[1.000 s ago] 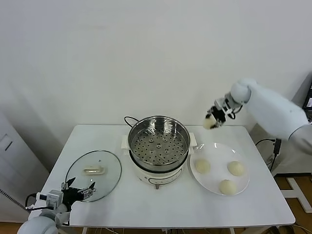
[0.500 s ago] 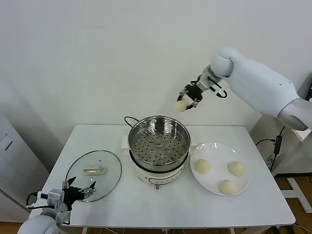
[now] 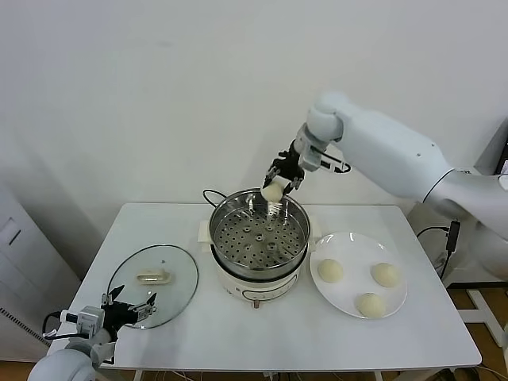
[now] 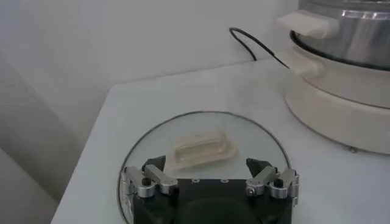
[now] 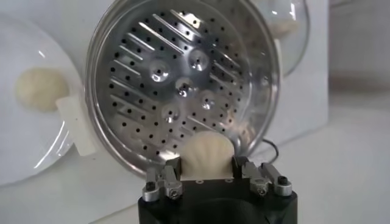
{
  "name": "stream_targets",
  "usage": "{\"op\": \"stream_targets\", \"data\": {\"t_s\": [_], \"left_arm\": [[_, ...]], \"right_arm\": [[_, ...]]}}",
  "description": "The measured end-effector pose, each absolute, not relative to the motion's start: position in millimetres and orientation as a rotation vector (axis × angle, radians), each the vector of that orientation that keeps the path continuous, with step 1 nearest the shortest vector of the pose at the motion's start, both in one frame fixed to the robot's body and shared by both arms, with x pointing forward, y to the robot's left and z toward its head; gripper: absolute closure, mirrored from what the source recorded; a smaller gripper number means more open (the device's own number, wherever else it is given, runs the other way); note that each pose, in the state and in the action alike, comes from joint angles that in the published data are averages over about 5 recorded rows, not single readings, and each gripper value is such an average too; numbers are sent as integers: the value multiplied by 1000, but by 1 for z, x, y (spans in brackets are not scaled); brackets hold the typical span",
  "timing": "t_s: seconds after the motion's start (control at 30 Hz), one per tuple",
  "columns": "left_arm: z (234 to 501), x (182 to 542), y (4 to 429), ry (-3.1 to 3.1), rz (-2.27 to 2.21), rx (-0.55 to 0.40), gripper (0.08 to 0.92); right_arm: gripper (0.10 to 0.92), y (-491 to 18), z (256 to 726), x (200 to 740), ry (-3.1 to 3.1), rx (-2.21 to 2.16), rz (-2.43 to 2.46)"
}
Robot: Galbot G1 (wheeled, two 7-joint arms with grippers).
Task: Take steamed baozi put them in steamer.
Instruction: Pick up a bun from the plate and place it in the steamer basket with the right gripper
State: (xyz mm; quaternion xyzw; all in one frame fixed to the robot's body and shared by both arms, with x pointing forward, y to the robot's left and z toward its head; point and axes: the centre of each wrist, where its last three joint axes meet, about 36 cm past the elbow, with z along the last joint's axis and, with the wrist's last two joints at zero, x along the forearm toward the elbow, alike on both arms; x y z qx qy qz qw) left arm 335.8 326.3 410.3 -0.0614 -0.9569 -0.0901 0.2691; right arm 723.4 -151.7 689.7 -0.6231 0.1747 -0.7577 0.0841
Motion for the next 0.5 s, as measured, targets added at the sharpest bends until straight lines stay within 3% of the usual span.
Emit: {"op": "stream_targets", "data": {"t_s": [0.5], "left_arm": [[413, 338, 326, -2584, -246, -170, 177]], "right_arm": [[513, -124, 622, 721, 432, -1852, -2299]]}}
